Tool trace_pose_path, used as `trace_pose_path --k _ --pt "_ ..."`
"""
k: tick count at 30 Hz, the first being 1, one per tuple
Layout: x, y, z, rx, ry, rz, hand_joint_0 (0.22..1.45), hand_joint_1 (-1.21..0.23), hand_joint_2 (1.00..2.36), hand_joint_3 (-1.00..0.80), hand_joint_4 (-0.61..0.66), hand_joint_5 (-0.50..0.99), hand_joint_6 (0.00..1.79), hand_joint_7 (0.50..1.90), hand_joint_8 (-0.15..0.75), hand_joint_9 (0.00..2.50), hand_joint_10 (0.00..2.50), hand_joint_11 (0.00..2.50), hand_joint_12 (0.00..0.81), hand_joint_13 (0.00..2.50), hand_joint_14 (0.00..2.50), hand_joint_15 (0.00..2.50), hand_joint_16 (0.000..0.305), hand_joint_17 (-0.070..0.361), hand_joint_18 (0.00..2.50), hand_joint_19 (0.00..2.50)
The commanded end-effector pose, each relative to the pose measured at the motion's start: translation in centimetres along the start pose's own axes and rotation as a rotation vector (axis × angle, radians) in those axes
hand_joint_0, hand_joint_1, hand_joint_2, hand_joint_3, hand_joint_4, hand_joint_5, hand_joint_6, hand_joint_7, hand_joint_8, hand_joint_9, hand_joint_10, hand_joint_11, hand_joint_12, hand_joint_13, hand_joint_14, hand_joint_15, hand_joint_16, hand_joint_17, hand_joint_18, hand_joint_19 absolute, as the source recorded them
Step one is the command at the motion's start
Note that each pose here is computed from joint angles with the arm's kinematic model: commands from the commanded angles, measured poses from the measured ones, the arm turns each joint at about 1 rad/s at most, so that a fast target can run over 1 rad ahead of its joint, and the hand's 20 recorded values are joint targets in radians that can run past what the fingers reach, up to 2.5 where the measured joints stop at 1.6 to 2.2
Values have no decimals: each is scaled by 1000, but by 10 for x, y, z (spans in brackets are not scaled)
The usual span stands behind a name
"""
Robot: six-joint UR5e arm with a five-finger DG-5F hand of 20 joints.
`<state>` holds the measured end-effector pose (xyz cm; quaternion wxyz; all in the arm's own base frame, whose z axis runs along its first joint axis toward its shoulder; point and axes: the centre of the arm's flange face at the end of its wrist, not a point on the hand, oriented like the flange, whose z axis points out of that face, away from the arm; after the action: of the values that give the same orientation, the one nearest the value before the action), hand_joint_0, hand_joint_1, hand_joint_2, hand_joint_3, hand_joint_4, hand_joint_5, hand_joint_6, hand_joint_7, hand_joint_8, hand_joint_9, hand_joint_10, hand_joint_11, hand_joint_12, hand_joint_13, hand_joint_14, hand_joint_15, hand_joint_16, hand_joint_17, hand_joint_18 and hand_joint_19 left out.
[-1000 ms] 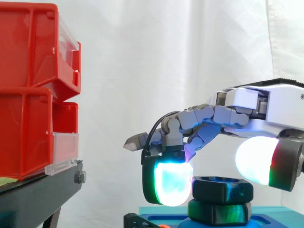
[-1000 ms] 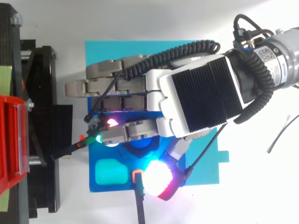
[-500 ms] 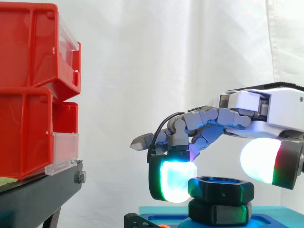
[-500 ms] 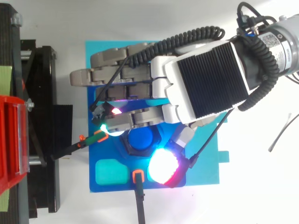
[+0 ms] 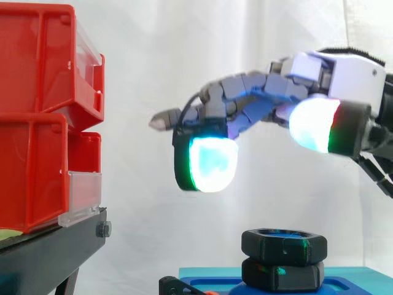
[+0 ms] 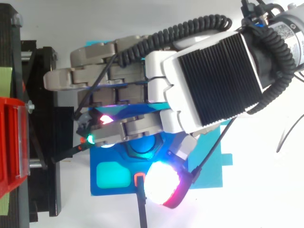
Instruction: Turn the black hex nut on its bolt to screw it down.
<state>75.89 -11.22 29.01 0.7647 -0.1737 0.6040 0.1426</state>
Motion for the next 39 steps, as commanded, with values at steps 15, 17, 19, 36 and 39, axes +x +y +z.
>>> trace_pose_path --k 15,17,19,36,39 --pt "7 29 18 23 34 46 373 -522 1000 -500 301 -59 542 1334 359 772 5 177 437 402 0 0 66 149 508 191" --pt "20 37 13 21 43 52 379 -541 1000 -500 300 -61 544 1329 356 768 5 184 433 396 0 0 66 148 505 194" --pt "23 38 12 24 34 50 380 -555 1000 -500 302 -64 545 1327 354 761 4 178 431 395 0 0 65 147 503 199" --pt "24 38 11 22 36 49 416 -597 1000 -500 316 -89 500 1250 306 582 4 173 404 220 0 0 62 140 304 155" --pt "24 38 11 20 39 46 400 -600 1000 -500 332 -121 500 1160 302 394 3 144 414 48 0 0 66 148 69 120"
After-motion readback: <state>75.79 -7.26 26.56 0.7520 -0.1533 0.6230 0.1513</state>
